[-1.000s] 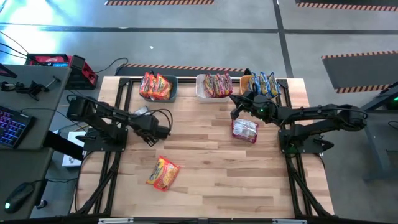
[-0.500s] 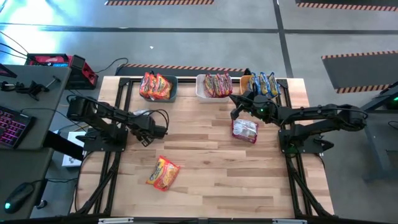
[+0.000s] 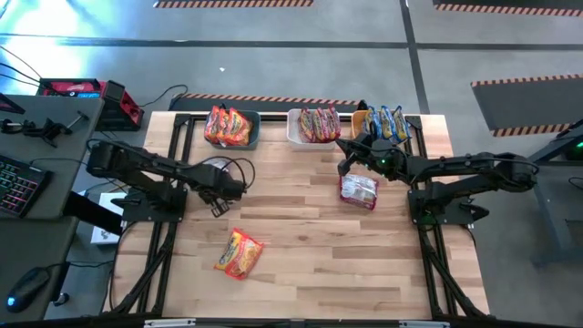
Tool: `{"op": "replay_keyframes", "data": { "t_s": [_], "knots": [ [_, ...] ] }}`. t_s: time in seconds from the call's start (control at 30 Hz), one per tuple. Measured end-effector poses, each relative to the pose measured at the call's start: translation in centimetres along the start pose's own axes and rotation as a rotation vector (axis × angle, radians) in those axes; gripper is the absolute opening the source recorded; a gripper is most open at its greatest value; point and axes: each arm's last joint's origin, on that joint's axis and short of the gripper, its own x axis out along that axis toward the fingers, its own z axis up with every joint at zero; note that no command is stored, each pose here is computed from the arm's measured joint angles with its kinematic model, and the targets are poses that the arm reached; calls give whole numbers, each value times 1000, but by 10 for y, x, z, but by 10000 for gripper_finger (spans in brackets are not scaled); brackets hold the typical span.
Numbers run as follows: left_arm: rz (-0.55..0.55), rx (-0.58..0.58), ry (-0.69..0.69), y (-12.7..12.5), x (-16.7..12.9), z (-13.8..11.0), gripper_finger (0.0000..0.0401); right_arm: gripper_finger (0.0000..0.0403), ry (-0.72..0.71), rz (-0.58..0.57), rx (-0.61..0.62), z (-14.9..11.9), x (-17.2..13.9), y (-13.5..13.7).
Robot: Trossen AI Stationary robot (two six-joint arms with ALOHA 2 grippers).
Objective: Sort Maruchan noodles
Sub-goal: Put the blue noodle pack into the yellow bin
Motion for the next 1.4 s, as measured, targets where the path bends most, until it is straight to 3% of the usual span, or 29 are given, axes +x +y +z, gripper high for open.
{"op": "replay_keyframes", "data": {
  "t_s": [0.1,0.3,0.5,0.6,0.7,0.83,1.03,1.2,1.4],
  "knots": [
    [-122,-23,-92,1,-16,2,4,0,4,26,-8,0,0,1],
    [-405,-76,-340,6,-48,4,0,0,19,194,-10,-1,0,6],
    [-463,-151,-391,11,-58,-2,22,1,22,263,-16,-1,-1,8],
    [-444,-102,-351,3,-55,-6,57,1,16,260,-13,0,-1,8],
    [-355,-78,-289,-3,-47,-10,99,1,15,252,-14,0,-1,7],
    [-190,-122,-164,-7,-34,-18,154,1,15,252,-14,0,-1,7],
    [-88,-145,-82,-24,-20,-20,218,1,9,252,-13,1,-1,7],
    [38,-182,-94,-30,-7,-14,238,0,9,252,-13,1,-1,7],
    [103,-188,-77,-34,5,-8,222,0,9,252,-14,1,-1,7]
  ]
}}
